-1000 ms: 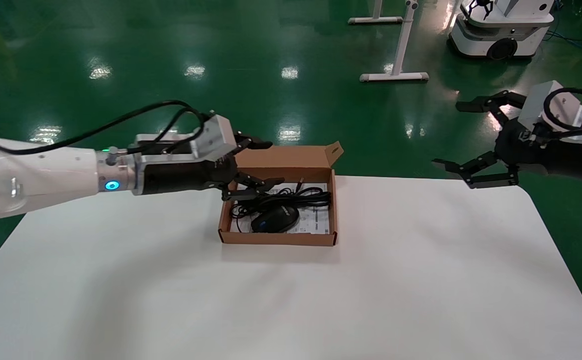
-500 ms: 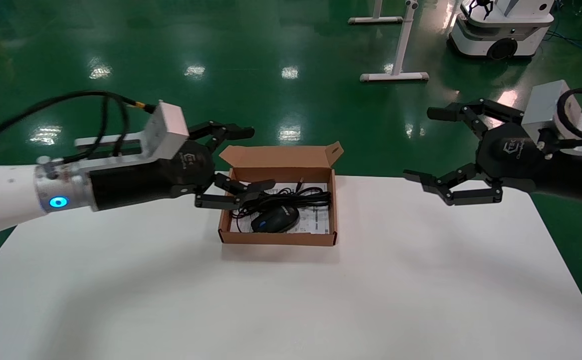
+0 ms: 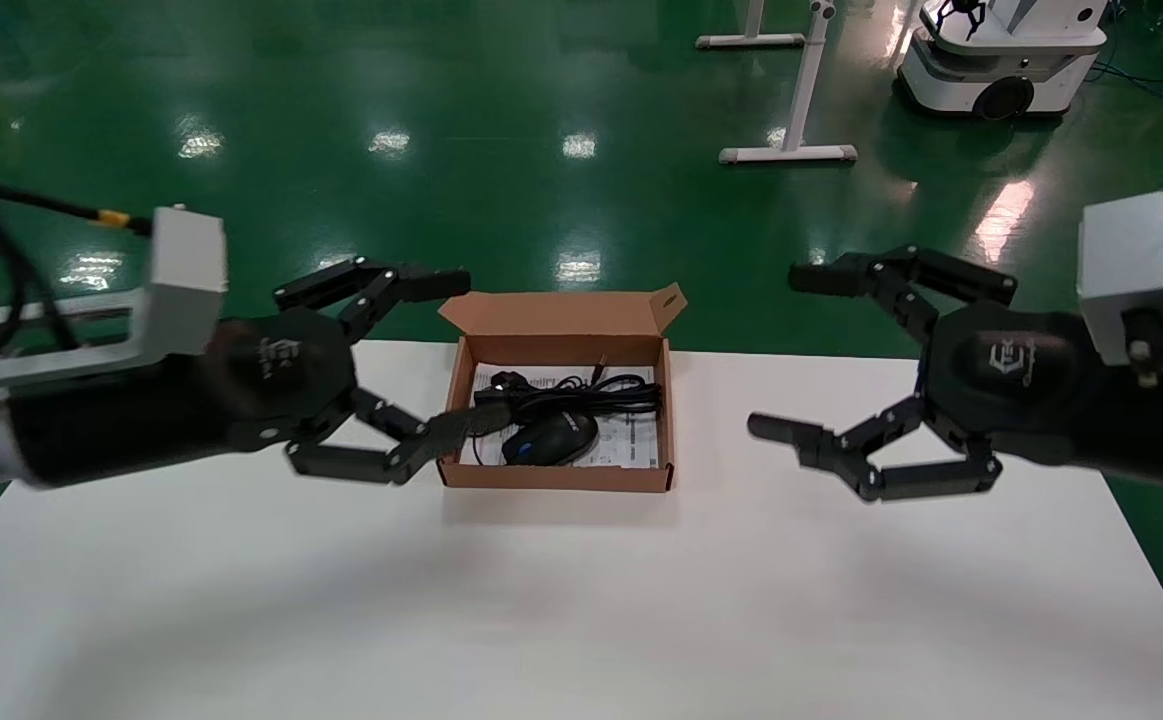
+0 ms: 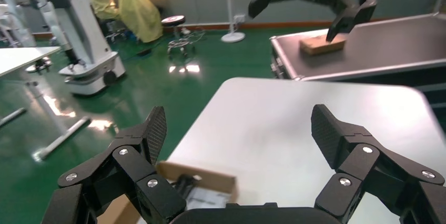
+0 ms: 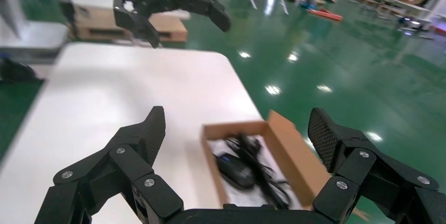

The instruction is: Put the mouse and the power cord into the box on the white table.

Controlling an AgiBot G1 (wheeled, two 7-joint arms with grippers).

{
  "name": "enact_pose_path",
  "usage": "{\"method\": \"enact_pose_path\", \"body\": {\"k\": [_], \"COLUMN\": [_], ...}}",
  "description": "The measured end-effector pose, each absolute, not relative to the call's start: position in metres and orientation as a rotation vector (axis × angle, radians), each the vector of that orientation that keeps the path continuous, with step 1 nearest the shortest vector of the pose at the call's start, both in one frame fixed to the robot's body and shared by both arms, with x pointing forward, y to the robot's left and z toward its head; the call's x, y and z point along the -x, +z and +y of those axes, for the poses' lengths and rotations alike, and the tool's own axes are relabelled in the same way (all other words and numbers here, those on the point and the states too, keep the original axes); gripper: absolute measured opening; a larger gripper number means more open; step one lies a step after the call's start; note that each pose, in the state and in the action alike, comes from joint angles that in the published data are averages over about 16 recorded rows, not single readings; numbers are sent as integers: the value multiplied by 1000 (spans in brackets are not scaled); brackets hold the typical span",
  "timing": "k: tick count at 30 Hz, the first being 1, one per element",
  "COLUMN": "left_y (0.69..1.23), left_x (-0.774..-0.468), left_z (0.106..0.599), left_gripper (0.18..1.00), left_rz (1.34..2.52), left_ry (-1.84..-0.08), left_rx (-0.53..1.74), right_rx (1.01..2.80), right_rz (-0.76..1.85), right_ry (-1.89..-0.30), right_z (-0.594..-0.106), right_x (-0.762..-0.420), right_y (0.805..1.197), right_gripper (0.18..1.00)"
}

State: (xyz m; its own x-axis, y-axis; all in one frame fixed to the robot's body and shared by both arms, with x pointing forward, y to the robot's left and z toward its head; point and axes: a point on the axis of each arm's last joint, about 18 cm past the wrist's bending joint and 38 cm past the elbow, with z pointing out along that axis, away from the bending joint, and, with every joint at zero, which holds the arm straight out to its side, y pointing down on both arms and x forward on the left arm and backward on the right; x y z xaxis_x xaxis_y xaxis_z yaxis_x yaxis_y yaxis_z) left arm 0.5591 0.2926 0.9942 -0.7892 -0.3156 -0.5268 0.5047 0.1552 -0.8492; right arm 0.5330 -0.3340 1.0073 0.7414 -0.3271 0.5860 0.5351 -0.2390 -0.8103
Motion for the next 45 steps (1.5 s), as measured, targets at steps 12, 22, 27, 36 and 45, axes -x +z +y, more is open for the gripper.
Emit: {"method": "enact_pose_path", "body": {"k": [12, 22, 27, 36, 45], "left_y": [993, 992, 992, 992, 992], "left_x": [-491, -468, -468, -472, -474], "left_z": [300, 300, 300, 300, 300], "left_gripper": [1000, 1000, 1000, 1000, 1000], "left_rz": [1896, 1936, 1935, 1928, 1926], "left_ry": [-1786, -1802, -1802, -1801, -1800], "left_rx": [-261, -296, -294, -285, -280], "right_rx": [1598, 1593, 1593, 1594, 1595], "right_rz": [-223, -242, -241, -235, -232], "right_ry": [-600, -532, -533, -543, -548], "right_z": [-307, -299, -300, -301, -302], "right_x": [-486, -469, -470, -473, -474], "right_y": [995, 991, 991, 992, 992], "right_gripper": [1001, 1001, 1001, 1001, 1001]}}
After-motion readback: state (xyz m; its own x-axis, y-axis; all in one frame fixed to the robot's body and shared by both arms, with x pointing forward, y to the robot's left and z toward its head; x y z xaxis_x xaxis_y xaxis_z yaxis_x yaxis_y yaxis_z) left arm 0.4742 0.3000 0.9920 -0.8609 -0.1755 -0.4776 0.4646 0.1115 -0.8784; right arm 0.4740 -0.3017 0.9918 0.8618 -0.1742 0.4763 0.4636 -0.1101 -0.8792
